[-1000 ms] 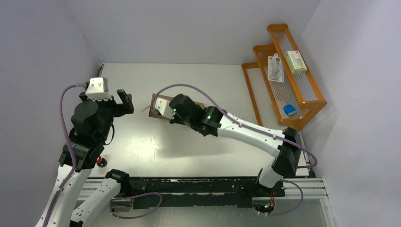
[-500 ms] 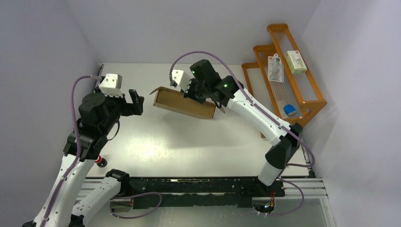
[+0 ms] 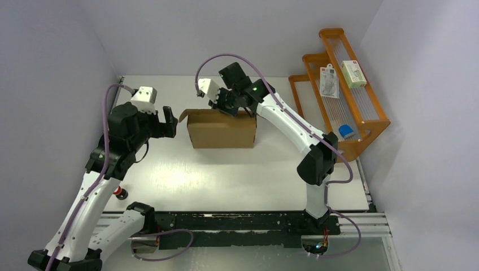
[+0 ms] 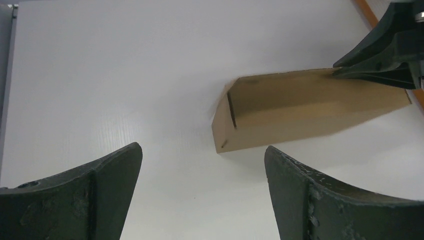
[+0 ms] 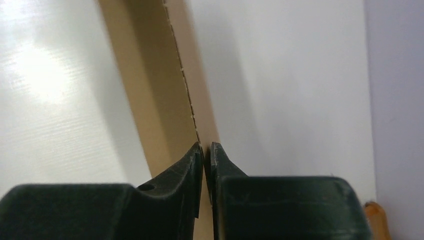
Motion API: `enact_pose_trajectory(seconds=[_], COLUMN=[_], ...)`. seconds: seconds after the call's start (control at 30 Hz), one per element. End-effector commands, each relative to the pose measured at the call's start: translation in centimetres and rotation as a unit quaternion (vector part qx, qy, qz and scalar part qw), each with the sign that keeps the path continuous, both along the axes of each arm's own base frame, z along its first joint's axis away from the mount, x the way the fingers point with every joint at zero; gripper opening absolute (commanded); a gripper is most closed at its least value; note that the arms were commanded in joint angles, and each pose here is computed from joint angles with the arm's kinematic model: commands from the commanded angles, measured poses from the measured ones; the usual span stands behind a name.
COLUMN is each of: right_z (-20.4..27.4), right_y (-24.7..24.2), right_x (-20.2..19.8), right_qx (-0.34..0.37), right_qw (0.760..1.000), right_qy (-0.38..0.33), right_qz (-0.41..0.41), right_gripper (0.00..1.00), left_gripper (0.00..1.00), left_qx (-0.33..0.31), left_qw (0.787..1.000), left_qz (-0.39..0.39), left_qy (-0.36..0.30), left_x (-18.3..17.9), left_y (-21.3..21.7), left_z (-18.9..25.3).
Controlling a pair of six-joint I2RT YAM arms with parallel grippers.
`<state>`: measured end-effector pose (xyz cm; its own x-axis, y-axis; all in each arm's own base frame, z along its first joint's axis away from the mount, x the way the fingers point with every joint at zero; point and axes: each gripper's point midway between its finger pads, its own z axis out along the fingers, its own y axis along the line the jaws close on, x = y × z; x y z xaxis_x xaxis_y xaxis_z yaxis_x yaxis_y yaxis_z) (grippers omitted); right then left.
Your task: Fold the paper box
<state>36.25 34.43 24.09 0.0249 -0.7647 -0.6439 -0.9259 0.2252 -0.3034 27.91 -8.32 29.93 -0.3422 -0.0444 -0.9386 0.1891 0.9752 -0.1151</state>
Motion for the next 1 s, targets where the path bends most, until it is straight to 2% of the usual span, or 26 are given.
enact_pose_trajectory(seconds=[0.0, 0.23, 0.47, 0.67, 0.83, 0.97], right_z=[-3.4, -1.4, 2.0, 5.0, 6.7, 6.1], right_y=[-0.9, -0.7, -2.1, -5.7, -9.7, -11.9], right_x=[-0.7, 0.2, 0.6, 0.2, -2.2, -4.3], right_qx=[-0.044, -0.015, 0.035, 0.098, 0.168, 0.187], right_qw=[0.998, 0.999, 0.994, 0.968, 0.932, 0.918], right_qy=[0.055, 0.029, -0.016, -0.053, -0.062, -0.047], right_qz=[-0.006, -0.036, -0.102, -0.226, -0.315, -0.346], right_gripper=[0.16, 0.31, 0.5, 0.63, 0.64, 0.62], left_gripper=[0.97, 0.96, 0.97, 0.97, 0.96, 0.95], left_qx=[0.007, 0.001, 0.013, 0.025, 0.033, 0.032], left_qw=[1.0, 0.999, 0.999, 0.999, 0.998, 0.997], left_qz=[0.001, -0.008, -0.001, -0.006, -0.022, -0.051], left_qy=[0.026, 0.054, 0.048, 0.04, 0.057, 0.055], left_x=[0.2, 1.1, 1.9, 3.9, 5.6, 6.3], left_y=[0.0, -0.9, -0.6, -1.1, -1.2, -1.9], left_z=[-2.1, -4.3, -4.1, -3.8, -4.0, -3.2])
